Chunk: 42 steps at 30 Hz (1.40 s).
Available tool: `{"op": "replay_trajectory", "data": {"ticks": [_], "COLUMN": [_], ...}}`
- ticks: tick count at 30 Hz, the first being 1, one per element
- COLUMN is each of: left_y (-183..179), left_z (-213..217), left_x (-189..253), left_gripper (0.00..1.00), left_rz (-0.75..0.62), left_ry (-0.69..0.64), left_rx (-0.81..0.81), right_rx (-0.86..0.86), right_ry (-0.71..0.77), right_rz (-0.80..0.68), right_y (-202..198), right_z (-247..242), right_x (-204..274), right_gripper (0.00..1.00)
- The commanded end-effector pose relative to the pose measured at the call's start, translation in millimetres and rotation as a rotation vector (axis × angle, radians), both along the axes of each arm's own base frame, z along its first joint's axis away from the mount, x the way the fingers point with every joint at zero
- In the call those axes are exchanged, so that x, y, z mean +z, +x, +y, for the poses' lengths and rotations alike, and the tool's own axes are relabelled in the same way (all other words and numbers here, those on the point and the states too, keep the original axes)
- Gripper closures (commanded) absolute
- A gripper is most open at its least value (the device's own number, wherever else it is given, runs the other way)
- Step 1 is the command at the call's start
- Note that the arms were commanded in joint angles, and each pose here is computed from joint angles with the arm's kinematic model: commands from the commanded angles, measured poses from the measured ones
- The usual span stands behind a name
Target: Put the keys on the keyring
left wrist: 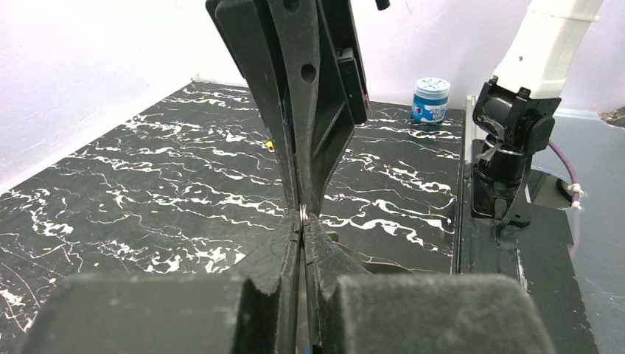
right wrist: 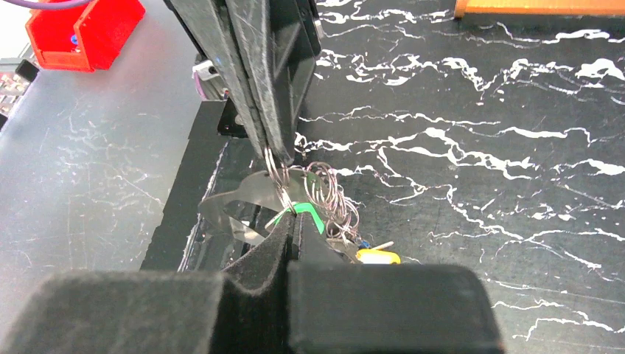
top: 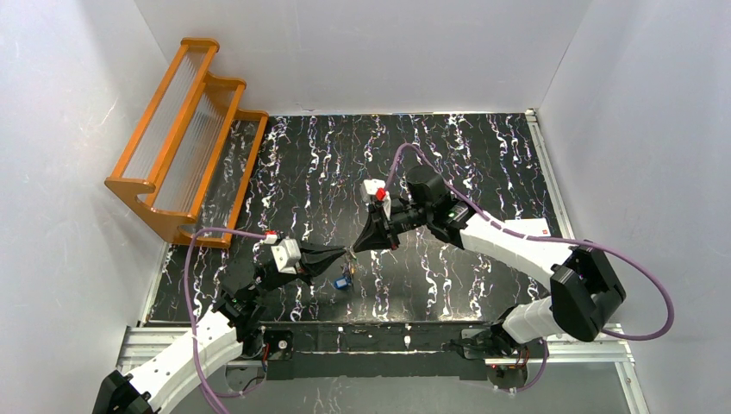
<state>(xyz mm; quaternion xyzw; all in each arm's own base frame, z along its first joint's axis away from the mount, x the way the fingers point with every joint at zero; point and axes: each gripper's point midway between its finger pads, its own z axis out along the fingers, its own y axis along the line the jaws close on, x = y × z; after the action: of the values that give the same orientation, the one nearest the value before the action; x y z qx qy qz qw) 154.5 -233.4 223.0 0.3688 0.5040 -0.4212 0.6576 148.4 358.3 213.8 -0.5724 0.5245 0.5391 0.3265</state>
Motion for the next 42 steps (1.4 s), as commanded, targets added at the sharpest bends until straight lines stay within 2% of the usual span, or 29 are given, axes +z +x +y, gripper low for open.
{"op": "replay_trajectory", "data": {"ticks": [1, 8, 9, 14, 16, 20, 24, 31, 37, 39, 42], "left_y": [-8, -9, -9, -8, -8, -7, -6, -7, -7, -7, -7], "left_z": [1, 1, 1, 0, -1, -1, -1, -1, -1, -1, 0], "left_x": [28, 30, 30, 26, 24, 23, 24, 27, 27, 28, 29], "left_gripper": [1.0, 1.0, 1.0, 1.0, 1.0, 1.0, 1.0, 1.0, 1.0, 1.0, 1.0], "left_rz": [-0.089, -0.094, -0.093, -0.084, -0.08, -0.076, -0.079, -0.084, -0.085, -0.087, -0.089], "left_ry": [-0.061, -0.066, -0.065, -0.057, -0.053, -0.05, -0.049, -0.054, -0.055, -0.056, -0.058], "left_rx": [-0.021, -0.026, -0.027, -0.03, -0.031, -0.03, -0.028, -0.029, -0.027, -0.027, -0.025], "right_rx": [-0.021, -0.014, -0.008, -0.005, -0.02, -0.02, 0.012, 0.009, 0.0, -0.006, -0.012], "right_ry": [-0.02, -0.016, -0.011, 0.048, 0.078, 0.102, 0.107, 0.08, 0.066, 0.059, 0.053], "right_rz": [-0.021, -0.033, -0.033, -0.069, -0.092, -0.098, -0.102, -0.105, -0.109, -0.11, -0.118], "right_y": [9, 9, 8, 4, 4, 0, -7, -6, -5, -4, -3], "right_z": [4, 5, 5, 3, 2, 7, 16, 21, 21, 21, 20], "right_x": [-2, -4, -2, 21, 30, 43, 46, 34, 28, 26, 27], "right_gripper": [0.99, 0.99, 0.94, 0.61, 0.51, 0.47, 0.49, 0.6, 0.85, 0.97, 0.99]}}
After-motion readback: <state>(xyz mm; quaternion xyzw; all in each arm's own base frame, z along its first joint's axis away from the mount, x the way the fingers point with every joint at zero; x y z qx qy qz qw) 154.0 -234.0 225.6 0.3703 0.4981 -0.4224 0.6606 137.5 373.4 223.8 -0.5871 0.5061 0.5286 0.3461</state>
